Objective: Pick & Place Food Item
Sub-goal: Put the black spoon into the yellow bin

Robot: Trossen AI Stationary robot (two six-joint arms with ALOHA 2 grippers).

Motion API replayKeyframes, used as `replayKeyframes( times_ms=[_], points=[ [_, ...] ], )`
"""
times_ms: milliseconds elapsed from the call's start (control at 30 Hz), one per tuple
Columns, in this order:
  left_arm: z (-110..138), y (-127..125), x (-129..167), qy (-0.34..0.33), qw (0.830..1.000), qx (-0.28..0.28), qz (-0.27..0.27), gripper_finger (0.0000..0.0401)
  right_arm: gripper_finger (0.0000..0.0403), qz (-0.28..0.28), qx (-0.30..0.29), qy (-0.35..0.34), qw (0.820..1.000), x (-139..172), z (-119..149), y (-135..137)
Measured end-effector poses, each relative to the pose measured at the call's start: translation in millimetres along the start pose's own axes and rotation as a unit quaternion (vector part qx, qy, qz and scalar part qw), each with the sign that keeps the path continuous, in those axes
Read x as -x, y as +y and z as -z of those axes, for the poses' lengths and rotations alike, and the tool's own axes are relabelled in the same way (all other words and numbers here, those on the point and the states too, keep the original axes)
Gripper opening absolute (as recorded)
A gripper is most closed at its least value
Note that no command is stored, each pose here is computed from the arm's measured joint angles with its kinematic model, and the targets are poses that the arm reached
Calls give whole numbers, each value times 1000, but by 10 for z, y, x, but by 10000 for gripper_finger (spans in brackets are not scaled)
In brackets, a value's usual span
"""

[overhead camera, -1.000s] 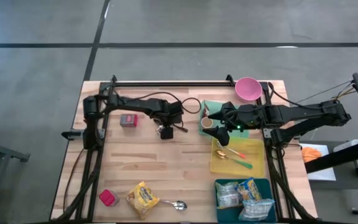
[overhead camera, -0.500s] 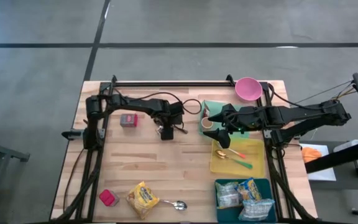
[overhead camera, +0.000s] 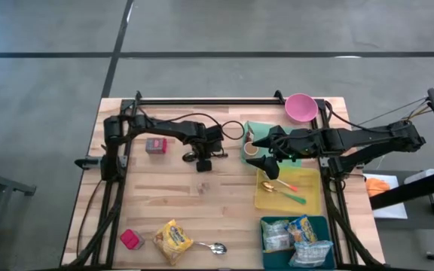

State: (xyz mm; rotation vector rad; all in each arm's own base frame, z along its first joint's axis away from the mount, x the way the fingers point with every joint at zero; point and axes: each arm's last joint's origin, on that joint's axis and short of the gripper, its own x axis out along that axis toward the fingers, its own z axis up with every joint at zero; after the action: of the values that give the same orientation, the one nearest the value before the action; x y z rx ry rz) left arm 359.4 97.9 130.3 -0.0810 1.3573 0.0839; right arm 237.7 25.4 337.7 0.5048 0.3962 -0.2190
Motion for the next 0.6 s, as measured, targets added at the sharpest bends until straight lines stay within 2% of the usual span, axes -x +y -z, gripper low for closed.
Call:
replayKeyframes(
  times_ms=[100,233,500,600],
  points=[
    [-10,8,85,-14,1000,1,-14,10,383,1,0,0,1000,0,1,-1],
    [-26,-1,282,-40,999,25,1,10,383,2,3,2,1000,-6,5,-2],
    [-67,-166,525,-76,984,116,111,10,383,14,15,20,1000,-5,40,-27],
    [-87,-335,550,-78,981,99,147,10,383,15,14,23,1000,-4,45,-29]
  ],
)
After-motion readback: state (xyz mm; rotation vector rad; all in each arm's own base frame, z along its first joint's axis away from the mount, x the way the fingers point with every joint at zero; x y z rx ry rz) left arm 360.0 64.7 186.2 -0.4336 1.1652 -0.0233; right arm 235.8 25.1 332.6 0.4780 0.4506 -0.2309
